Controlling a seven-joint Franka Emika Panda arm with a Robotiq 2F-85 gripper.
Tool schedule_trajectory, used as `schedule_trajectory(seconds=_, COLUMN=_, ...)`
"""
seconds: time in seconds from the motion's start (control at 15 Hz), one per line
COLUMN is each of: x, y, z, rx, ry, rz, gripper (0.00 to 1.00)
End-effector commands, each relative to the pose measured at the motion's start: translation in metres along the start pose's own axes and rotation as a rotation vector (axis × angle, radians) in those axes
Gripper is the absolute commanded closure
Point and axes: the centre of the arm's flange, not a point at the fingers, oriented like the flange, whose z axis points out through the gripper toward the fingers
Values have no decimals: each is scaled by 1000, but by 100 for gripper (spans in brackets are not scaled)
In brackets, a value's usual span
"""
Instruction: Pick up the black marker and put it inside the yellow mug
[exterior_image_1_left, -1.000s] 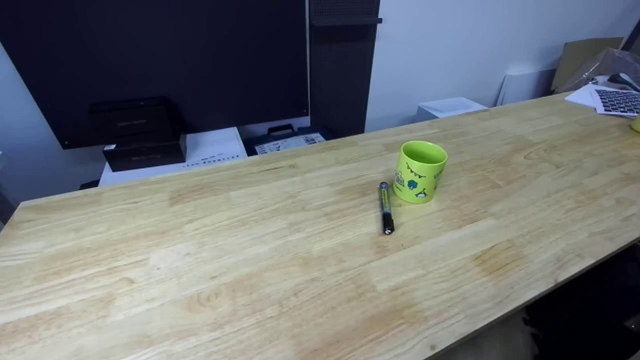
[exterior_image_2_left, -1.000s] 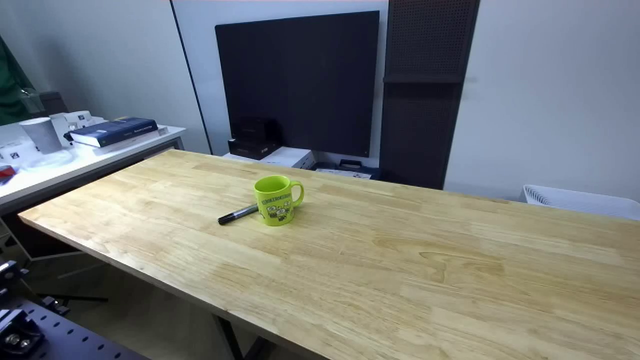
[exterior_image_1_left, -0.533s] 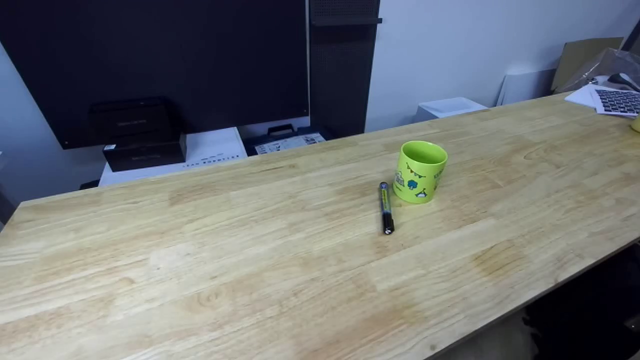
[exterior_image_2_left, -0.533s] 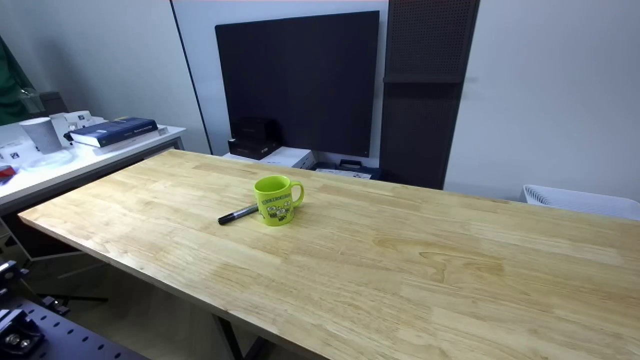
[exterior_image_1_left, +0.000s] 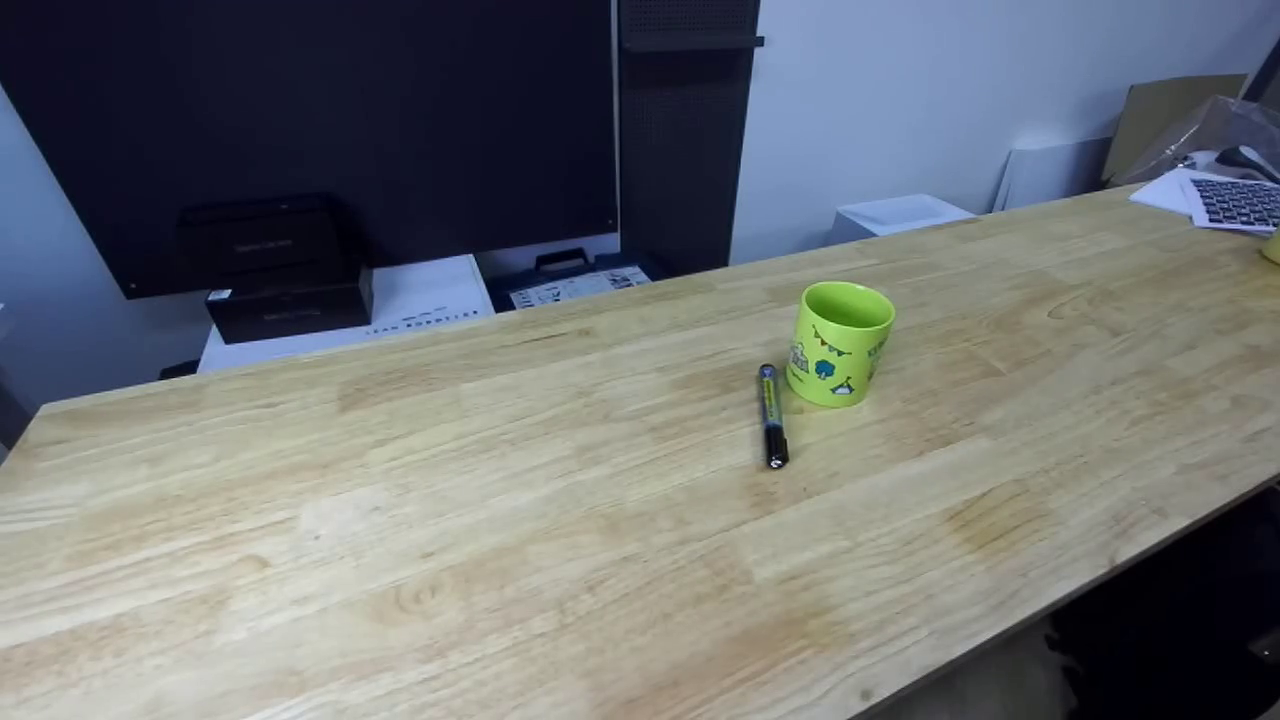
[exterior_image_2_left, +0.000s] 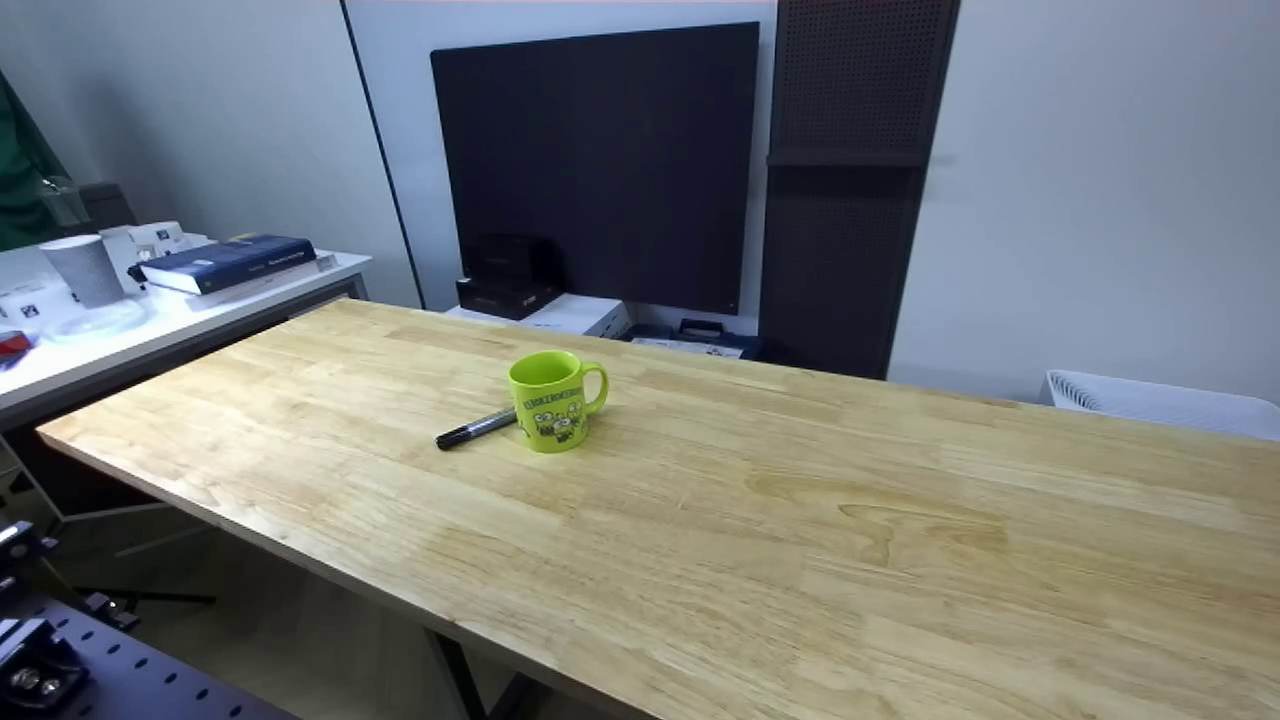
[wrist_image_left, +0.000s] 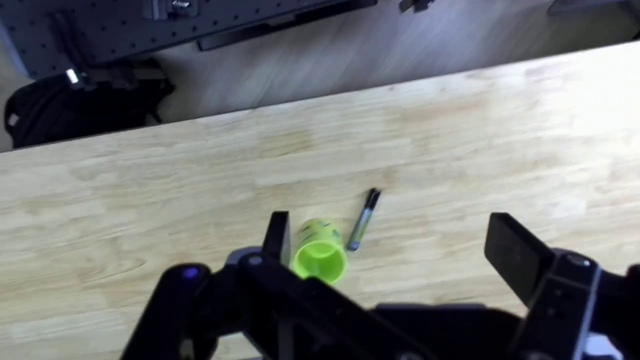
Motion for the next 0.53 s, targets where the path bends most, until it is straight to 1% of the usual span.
schedule_trajectory(seconds=0.0, x=46, y=62, z=13, rx=-109, ry=122, rz=135, gripper=0)
schedule_trajectory(seconds=0.07, x=56, y=75, z=15, rx=-134, ry=143, rz=167, gripper=0)
schedule_trajectory(seconds=0.13, x=36, y=57, z=5, rx=-91, ry=109, rz=105, gripper=0)
schedule_trajectory(seconds=0.27, x=49, y=77, z=12, rx=-113, ry=126, rz=143, gripper=0)
schedule_trajectory(seconds=0.4, x=52, y=78, z=15, rx=-119, ry=123, rz=144, gripper=0)
schedule_trajectory(seconds=0.47, x=55, y=79, z=19, rx=-129, ry=139, rz=137, gripper=0)
